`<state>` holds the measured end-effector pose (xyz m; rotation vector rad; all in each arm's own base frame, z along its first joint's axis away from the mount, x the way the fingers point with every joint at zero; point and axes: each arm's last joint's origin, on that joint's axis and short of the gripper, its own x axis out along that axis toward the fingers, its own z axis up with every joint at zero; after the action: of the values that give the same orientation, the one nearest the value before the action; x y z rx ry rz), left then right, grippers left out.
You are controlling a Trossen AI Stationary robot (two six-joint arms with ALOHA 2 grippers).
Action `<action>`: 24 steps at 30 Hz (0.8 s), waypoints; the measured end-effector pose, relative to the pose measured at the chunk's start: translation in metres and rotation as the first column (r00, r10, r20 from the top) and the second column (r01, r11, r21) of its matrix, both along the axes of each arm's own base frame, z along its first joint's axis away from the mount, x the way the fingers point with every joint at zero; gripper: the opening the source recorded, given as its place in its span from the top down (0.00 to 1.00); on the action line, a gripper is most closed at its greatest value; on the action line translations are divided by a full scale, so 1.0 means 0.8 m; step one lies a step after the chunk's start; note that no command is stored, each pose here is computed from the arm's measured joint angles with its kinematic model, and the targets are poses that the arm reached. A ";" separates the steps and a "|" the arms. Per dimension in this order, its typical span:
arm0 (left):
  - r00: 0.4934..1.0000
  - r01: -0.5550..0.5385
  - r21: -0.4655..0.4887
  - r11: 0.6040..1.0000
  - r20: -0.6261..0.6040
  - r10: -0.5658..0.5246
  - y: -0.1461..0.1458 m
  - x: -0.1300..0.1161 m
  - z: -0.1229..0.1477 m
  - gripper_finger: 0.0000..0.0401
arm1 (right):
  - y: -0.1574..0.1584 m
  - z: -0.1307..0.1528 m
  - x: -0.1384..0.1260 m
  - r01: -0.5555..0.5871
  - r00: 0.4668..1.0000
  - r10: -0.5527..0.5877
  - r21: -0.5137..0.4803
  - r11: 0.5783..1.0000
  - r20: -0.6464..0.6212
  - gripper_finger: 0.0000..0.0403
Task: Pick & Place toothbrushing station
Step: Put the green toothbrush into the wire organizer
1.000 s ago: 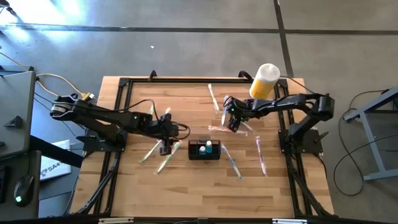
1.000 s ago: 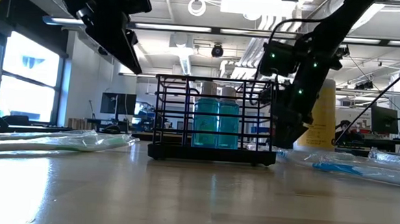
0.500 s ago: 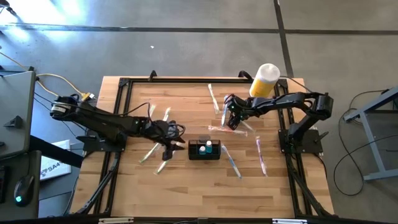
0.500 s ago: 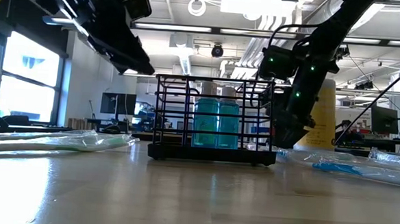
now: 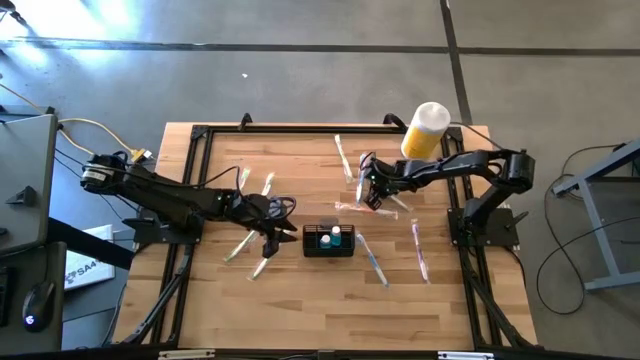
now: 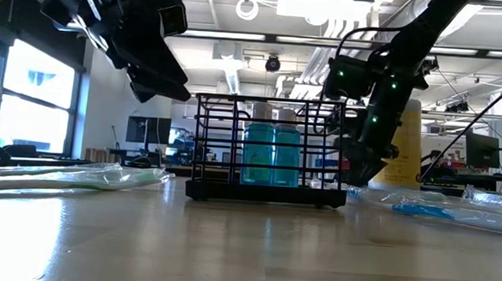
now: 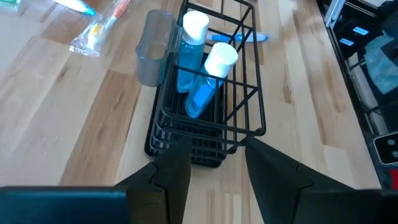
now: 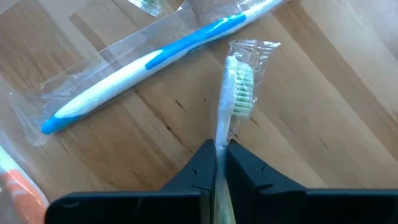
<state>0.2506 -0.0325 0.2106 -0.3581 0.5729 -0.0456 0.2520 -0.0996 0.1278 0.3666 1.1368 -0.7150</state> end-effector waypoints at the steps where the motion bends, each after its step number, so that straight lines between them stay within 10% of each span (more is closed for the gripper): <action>1: 1.000 0.001 0.002 1.000 0.001 -0.001 0.000 0.000 0.000 0.63 | 0.003 0.001 0.000 -0.006 1.000 0.006 -0.006 1.000 -0.003 0.96; 24: 0.999 -0.012 0.007 1.000 0.033 0.012 0.000 0.002 0.003 0.63 | 0.125 0.146 -0.061 -0.172 0.918 0.252 -0.264 0.949 0.307 0.98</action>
<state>0.2522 -0.0322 0.2133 -0.3537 0.5383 -0.0377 0.2036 0.0005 0.2447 0.1533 0.7427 -0.5575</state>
